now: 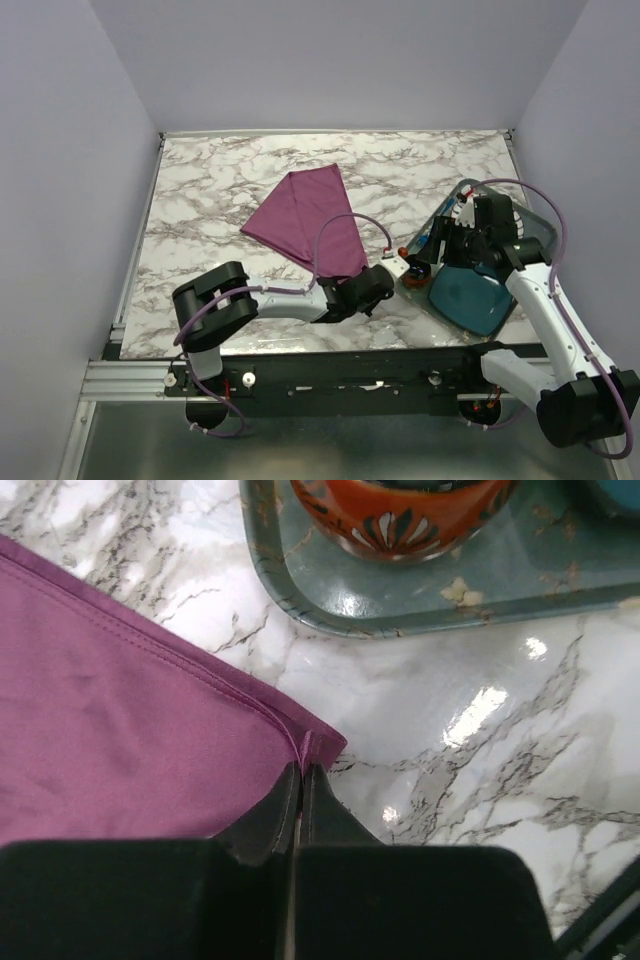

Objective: Fold the napkin, place the utensils inside, and roll it up
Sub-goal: Fold the napkin

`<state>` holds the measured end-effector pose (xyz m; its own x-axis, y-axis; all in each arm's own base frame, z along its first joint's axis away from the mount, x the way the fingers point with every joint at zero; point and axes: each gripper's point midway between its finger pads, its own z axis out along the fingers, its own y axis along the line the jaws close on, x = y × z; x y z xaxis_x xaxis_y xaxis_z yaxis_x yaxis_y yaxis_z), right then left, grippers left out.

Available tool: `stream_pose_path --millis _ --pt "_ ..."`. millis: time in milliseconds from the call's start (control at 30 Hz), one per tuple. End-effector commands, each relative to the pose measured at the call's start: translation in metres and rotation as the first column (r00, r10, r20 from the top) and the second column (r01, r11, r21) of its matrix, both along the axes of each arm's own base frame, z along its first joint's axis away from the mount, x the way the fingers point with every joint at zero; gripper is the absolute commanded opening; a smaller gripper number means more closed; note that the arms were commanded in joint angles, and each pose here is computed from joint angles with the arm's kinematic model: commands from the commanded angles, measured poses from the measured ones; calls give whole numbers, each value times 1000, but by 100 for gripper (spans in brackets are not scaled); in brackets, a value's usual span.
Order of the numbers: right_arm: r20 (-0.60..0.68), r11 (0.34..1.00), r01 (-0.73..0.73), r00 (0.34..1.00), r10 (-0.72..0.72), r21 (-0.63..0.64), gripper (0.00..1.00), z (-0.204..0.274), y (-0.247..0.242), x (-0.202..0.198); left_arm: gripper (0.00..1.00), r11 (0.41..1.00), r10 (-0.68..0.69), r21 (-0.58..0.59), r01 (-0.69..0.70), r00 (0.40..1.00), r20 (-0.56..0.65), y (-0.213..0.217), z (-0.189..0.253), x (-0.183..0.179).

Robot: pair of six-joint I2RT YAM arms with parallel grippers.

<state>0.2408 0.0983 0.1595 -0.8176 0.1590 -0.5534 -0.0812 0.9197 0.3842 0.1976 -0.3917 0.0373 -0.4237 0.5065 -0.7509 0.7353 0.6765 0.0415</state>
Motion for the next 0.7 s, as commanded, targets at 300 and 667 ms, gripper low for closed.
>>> stream_pose_path --millis 300,667 --pt "19 992 -105 994 104 74 78 5 20 13 0 804 289 -445 -395 913 -287 78 105 87" --pt "21 985 -136 991 134 107 78 2 30 23 0 585 378 -547 -598 798 -469 152 119 133"
